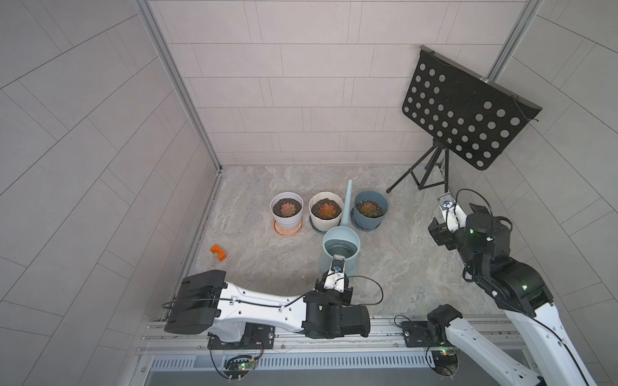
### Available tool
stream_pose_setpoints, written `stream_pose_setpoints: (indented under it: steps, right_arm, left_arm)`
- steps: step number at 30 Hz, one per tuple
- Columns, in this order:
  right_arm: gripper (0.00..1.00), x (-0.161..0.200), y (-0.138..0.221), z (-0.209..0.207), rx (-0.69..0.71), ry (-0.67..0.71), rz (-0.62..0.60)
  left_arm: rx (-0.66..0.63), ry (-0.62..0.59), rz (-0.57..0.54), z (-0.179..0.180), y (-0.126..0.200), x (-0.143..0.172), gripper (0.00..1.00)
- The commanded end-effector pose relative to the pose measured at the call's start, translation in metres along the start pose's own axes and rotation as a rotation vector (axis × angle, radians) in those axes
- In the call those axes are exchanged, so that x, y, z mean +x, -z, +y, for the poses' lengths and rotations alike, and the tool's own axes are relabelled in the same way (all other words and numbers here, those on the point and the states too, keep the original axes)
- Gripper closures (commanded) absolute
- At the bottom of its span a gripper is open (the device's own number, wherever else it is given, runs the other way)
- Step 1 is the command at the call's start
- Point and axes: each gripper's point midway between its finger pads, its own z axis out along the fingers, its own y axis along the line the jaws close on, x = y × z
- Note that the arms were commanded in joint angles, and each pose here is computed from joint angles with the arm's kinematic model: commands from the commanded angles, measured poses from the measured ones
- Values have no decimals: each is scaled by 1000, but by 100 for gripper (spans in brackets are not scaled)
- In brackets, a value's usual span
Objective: Water the succulent around the soil edge
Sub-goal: Place the watering can at the center of the board, then reset both arms
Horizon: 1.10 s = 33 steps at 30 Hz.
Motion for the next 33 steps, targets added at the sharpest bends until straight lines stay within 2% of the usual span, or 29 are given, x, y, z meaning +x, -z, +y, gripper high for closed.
stream_pose_setpoints:
  steps: [1, 5, 6, 8, 9, 12, 15, 18, 20, 23, 26, 30, 33]
  right_arm:
    - [0, -3, 4, -8, 22, -18, -6]
    - [0, -4, 3, -8, 23, -29, -7]
    - [0, -4, 3, -8, 23, -32, -8]
    - [0, -4, 2, -6, 15, -42, -9]
    - [0, -7, 3, -5, 2, -58, -16]
    - [0, -18, 1, 10, -99, -127, -42]
    - [0, -41, -2, 45, -326, -236, -79]
    - [0, -62, -10, 77, -537, -375, -99]
    - [0, -65, -24, 84, -576, -470, -94]
    - [0, -49, -53, 76, -502, -585, -61]
    - [0, -16, -78, 56, -304, -571, -3]
    - [0, 22, -97, 37, -80, -493, 32]
    - [0, 48, -106, 28, 42, -524, 16]
  left_arm:
    - [0, -50, 46, 5, 5, -1, 46]
    - [5, -108, 22, 4, 19, -19, 31]
    - [14, -122, 8, 3, 26, -25, 22]
    - [29, -139, -37, 1, 40, -43, 17]
    - [43, -147, -71, 0, 51, -55, 1]
    - [62, -165, -181, 6, 80, -95, 0]
    - [35, -151, -277, 27, 97, -132, 0]
    - [-41, -170, -372, 55, 107, -166, 0]
    - [-115, -172, -370, 84, 99, -181, 0]
    - [-224, -111, -306, 147, 69, -192, 0]
    - [-317, -71, -276, 211, 50, -190, 0]
    - [-515, 5, -123, 291, 22, -161, 0]
    - [-607, 95, -62, 328, 4, -139, 0]
